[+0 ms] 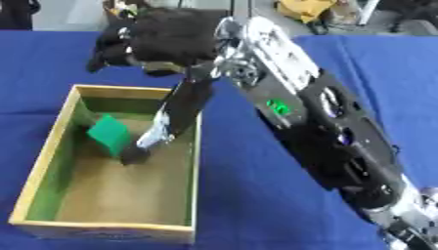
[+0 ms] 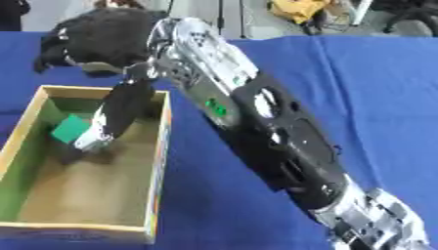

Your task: Pick up objects on the table and place them in the box.

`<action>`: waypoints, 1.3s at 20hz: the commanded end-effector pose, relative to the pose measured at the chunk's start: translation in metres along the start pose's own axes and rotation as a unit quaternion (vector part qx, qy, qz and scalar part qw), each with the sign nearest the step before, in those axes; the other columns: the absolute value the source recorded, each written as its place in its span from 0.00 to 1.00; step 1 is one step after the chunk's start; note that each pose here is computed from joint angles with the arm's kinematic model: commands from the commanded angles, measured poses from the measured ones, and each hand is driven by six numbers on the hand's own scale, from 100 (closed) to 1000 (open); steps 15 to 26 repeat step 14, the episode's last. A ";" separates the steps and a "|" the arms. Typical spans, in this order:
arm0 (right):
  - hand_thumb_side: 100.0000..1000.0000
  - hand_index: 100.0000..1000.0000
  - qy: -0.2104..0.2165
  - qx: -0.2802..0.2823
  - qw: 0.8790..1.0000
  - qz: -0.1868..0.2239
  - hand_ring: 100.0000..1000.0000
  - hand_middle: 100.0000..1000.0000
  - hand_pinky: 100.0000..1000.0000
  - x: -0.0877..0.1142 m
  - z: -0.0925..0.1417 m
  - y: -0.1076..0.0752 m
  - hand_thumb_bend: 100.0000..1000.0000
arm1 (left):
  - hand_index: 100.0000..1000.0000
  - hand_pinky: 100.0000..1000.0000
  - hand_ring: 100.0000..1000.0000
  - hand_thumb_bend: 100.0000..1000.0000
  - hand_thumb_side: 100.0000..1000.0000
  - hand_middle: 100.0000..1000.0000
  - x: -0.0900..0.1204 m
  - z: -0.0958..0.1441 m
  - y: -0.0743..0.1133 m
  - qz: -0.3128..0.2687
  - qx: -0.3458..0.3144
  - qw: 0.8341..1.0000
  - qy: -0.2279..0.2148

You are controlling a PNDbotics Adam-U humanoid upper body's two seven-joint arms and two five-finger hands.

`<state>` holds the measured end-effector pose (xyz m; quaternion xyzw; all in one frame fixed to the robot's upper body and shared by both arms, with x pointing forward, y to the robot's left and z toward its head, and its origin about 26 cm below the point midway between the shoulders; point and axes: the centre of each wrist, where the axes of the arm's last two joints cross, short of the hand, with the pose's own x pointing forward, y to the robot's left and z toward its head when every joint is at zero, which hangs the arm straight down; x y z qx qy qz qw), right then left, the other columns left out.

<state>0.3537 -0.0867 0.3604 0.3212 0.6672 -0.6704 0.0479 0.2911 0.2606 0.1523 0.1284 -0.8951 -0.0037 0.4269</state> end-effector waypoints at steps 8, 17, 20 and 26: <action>0.85 0.69 0.164 -0.259 0.947 -0.092 0.70 0.56 0.67 -0.017 0.096 -0.057 0.00 | 0.44 0.00 0.31 0.00 0.90 0.40 0.005 -0.003 0.007 -0.008 0.016 1.000 -0.014; 0.78 0.63 0.238 -0.403 0.865 -0.182 0.64 0.49 0.67 -0.008 0.139 -0.032 0.00 | 0.44 0.00 0.31 0.00 0.90 0.40 0.006 -0.004 0.008 -0.010 0.024 1.000 -0.017; 0.78 0.63 0.238 -0.403 0.865 -0.182 0.64 0.49 0.67 -0.008 0.139 -0.032 0.00 | 0.44 0.00 0.31 0.00 0.90 0.40 0.006 -0.004 0.008 -0.010 0.024 1.000 -0.017; 0.78 0.63 0.238 -0.403 0.865 -0.182 0.64 0.49 0.67 -0.008 0.139 -0.032 0.00 | 0.44 0.00 0.31 0.00 0.90 0.40 0.006 -0.004 0.008 -0.010 0.024 1.000 -0.017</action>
